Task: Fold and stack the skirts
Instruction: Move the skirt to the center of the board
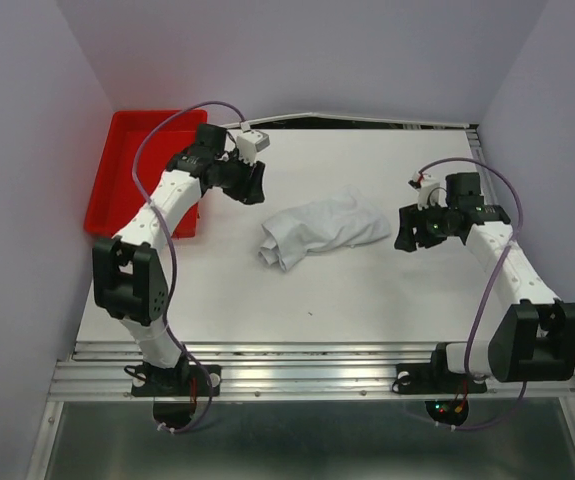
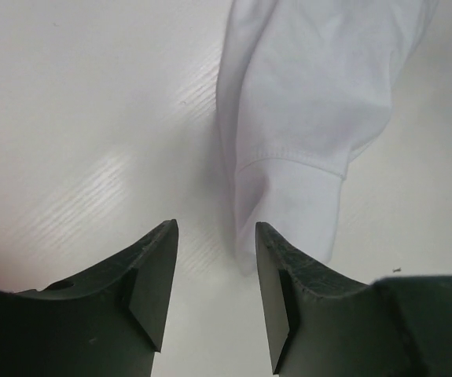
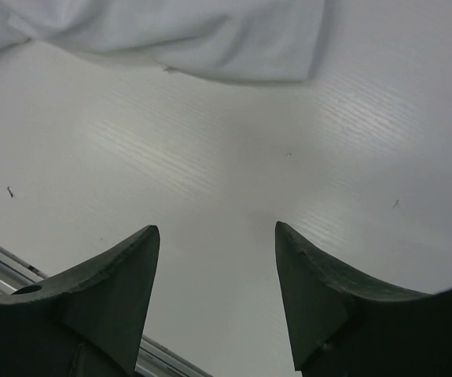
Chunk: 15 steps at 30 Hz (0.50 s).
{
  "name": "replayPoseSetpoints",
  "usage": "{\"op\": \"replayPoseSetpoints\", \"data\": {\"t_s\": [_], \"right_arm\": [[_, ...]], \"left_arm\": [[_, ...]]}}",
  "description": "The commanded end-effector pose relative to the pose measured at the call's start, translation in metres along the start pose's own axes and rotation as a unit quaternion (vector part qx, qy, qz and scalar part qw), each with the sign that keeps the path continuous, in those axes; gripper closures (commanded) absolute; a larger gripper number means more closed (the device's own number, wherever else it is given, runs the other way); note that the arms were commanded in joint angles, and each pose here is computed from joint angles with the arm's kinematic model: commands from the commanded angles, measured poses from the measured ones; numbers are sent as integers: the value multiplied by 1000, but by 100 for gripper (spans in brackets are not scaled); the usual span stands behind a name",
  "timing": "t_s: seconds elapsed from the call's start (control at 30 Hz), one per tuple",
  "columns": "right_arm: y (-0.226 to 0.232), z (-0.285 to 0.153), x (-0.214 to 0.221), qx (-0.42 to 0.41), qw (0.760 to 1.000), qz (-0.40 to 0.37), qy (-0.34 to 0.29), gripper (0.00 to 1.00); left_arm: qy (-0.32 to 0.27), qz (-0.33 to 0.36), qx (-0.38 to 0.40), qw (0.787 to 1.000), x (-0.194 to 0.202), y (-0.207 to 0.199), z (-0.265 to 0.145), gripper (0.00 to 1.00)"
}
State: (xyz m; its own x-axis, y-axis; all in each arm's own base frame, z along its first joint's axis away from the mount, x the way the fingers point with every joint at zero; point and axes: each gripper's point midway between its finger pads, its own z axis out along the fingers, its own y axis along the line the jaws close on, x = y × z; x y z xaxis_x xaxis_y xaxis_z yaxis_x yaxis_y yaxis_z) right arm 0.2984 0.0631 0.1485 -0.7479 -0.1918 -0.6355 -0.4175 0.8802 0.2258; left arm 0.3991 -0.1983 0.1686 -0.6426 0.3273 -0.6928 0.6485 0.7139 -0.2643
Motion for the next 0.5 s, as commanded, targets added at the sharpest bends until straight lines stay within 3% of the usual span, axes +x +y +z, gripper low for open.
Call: {"op": "replayPoseSetpoints", "data": {"t_s": [0.0, 0.1, 0.23, 0.47], "right_arm": [[-7, 19, 6, 14, 1000, -7, 17, 35], [-17, 32, 3, 28, 999, 11, 16, 36], [-33, 45, -1, 52, 998, 21, 20, 36], [-41, 75, -5, 36, 997, 58, 42, 39]], "left_arm": [[-19, 172, -23, 985, -14, -21, -46, 46], [16, 294, -22, 955, 11, -39, -43, 46], [16, 372, 0, 928, 29, -59, -51, 45], [64, 482, 8, 874, 99, -99, -13, 45]]}}
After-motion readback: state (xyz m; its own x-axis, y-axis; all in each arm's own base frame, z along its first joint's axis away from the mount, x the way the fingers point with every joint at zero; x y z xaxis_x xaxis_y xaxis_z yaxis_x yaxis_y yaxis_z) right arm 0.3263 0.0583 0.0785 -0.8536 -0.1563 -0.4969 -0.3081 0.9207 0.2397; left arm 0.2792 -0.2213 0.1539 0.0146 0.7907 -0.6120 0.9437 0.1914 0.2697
